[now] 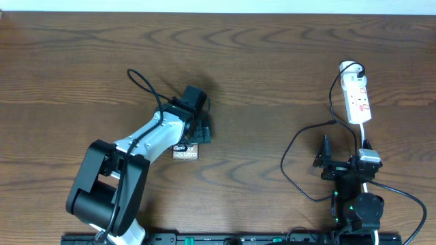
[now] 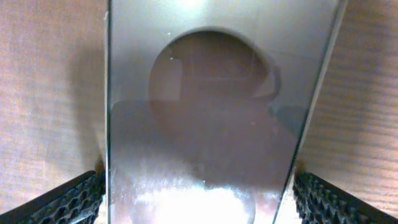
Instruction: Plug charger to phone and switch on socket
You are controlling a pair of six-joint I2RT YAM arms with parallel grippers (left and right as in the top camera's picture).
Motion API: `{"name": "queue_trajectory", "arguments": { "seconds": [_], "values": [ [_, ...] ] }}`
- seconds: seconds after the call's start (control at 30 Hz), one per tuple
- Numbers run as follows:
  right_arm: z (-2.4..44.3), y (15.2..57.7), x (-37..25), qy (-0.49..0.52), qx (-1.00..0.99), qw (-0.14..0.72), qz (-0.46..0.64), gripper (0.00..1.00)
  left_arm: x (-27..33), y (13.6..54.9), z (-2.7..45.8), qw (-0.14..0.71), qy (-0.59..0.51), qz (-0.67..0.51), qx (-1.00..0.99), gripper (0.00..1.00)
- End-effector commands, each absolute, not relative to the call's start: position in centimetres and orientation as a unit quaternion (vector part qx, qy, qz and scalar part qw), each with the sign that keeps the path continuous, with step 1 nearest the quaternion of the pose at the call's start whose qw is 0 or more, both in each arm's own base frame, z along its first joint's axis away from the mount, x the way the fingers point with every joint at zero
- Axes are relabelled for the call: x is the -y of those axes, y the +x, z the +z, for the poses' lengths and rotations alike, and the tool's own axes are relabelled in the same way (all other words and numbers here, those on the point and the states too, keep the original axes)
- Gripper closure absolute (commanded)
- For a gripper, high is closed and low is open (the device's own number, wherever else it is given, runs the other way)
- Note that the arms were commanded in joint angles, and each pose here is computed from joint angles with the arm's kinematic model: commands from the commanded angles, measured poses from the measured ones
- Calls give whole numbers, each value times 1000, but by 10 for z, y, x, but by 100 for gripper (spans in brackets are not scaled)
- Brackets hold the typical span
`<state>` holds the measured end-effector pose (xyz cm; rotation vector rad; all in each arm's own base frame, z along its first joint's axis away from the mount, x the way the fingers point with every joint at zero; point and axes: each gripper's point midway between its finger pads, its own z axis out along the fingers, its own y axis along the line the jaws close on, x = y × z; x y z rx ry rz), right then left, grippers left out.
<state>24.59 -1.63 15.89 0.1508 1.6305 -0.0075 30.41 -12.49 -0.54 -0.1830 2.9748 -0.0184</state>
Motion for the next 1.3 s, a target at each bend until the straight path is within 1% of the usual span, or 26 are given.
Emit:
{"name": "queue_trajectory", "arguments": {
  "seconds": [0.0, 0.07, 0.17, 0.33, 0.43, 1.27],
  "values": [
    [159, 246, 13, 58, -728, 683, -4, 1, 123, 268, -30, -1, -118, -10, -993, 2],
    [159, 246, 13, 58, -728, 683, -4, 1, 123, 268, -30, 1, -121, -9, -993, 2],
    [159, 246, 13, 58, -728, 683, -4, 1, 111, 276, -29, 26, -109, 23, -993, 2],
    [159, 246, 13, 58, -728, 683, -4, 1, 107, 298, -27, 73, -11, 45, -996, 2],
    [159, 246, 13, 58, -728, 683, -4, 1, 110, 307, -26, 89, 21, 40, -995, 2],
    [159, 246, 13, 58, -728, 683, -4, 1, 113, 312, -25, 100, 22, 35, -994, 2]
  ]
}}
